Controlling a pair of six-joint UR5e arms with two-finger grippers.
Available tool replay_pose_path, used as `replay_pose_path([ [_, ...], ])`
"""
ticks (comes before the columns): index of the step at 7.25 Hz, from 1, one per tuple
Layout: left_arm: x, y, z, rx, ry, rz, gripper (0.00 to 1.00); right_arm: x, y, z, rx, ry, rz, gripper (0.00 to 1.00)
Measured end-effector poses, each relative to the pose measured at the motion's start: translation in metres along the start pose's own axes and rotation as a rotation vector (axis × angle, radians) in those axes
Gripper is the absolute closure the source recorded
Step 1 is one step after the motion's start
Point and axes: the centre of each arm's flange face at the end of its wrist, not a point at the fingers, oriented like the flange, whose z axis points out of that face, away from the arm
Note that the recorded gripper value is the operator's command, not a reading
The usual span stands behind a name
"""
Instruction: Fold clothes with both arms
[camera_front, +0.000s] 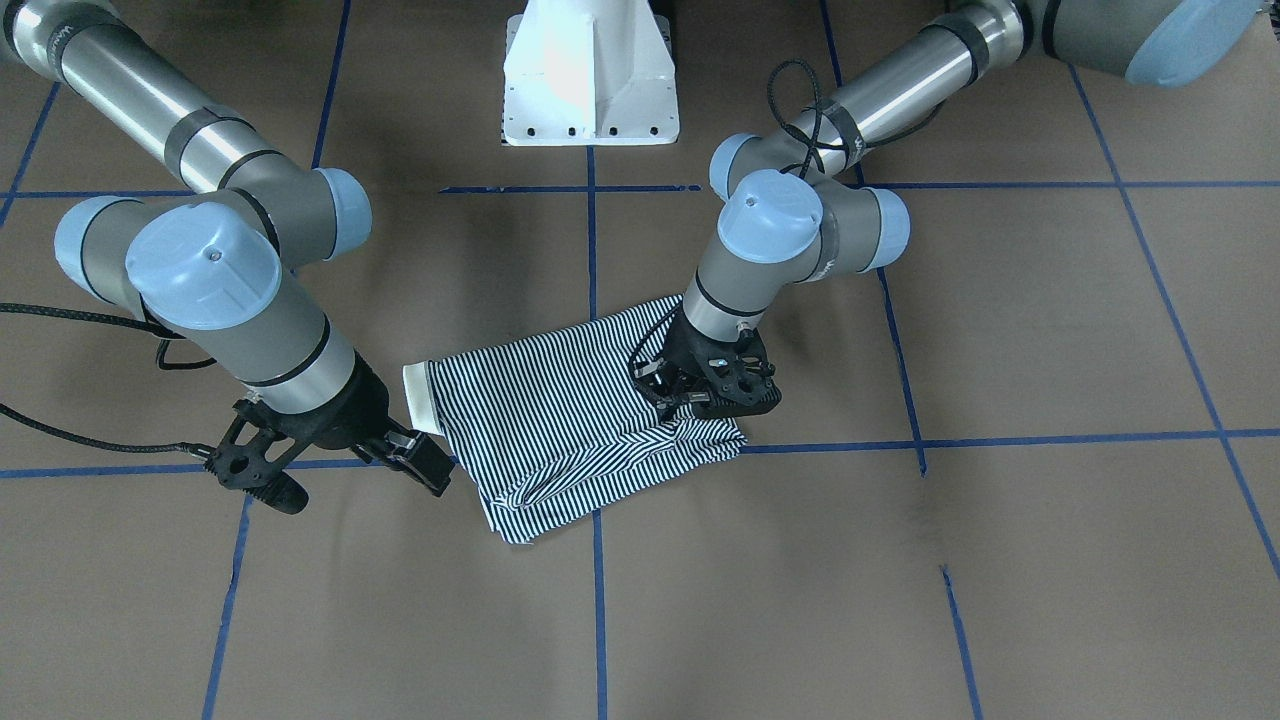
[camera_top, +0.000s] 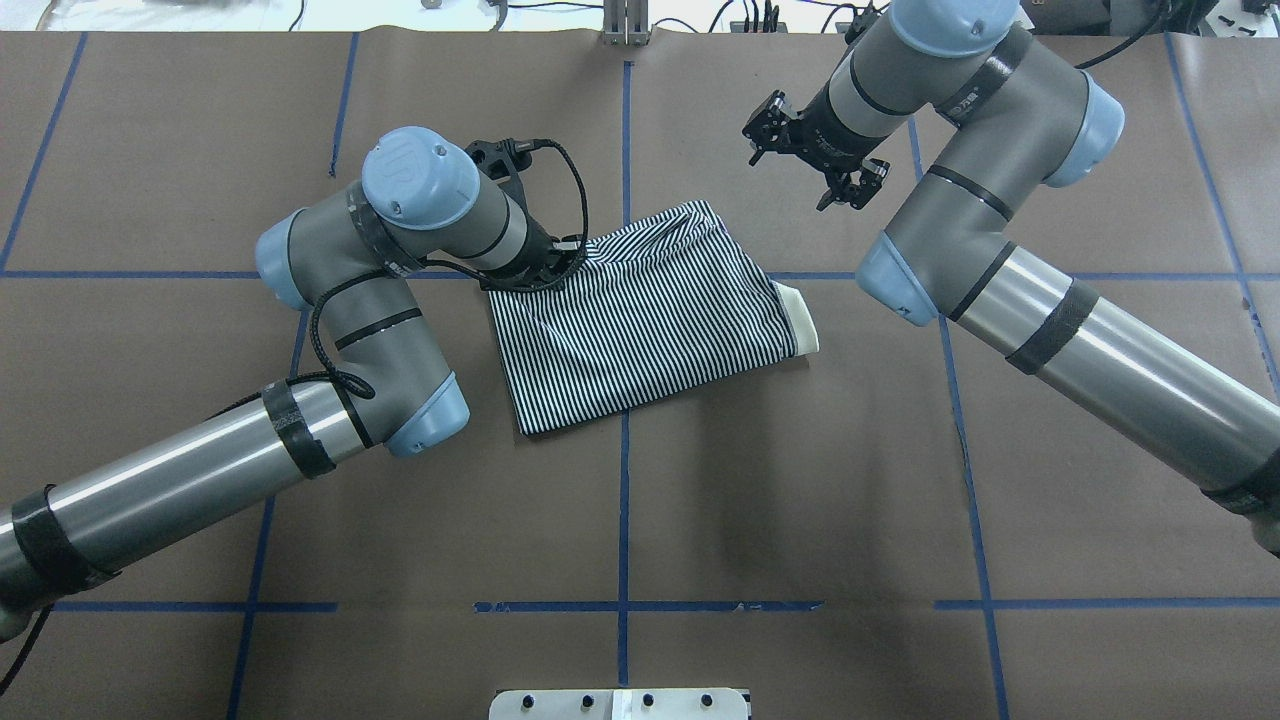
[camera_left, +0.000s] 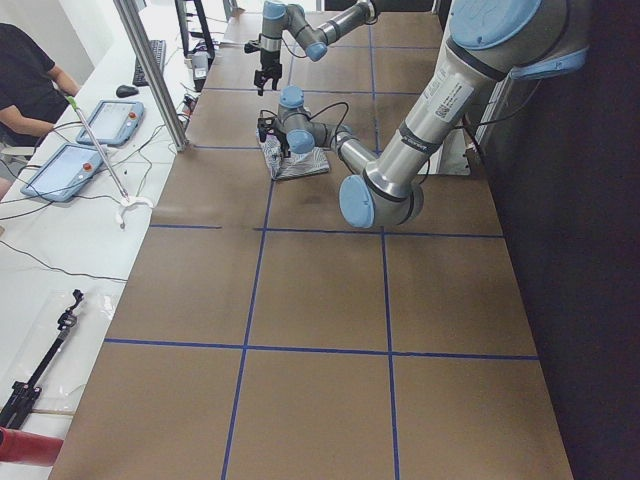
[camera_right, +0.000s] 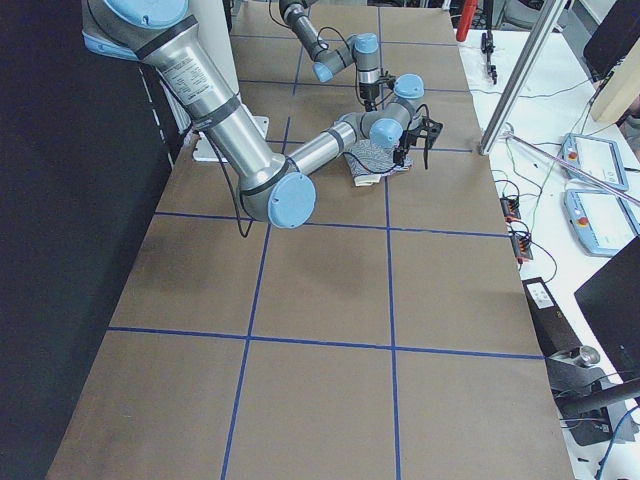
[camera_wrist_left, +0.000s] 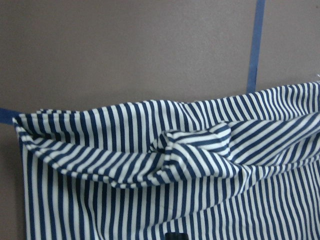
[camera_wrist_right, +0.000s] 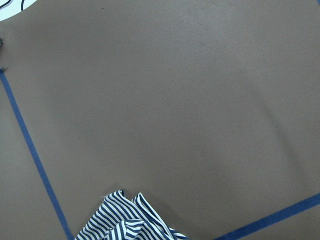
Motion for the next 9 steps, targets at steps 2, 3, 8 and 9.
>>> replay_pose_path([
  [2, -0.008, -0.046, 0.013, 0.062, 0.031, -0.003, 1.0, 0.005, 0.001, 0.005, -0.002, 0.007, 0.001, 0.0],
  [3, -0.017, -0.072, 0.013, 0.096, 0.04, 0.003, 1.0, 0.006, 0.004, 0.008, -0.005, 0.01, 0.0, 0.0],
  [8, -0.135, -0.19, -0.089, 0.118, 0.05, 0.147, 1.0, 0.026, -0.05, -0.028, 0.011, 0.002, -0.018, 0.0],
  [9, -0.199, -0.209, -0.124, 0.139, 0.015, 0.229, 1.0, 0.061, -0.09, -0.048, 0.006, 0.009, -0.058, 0.0],
])
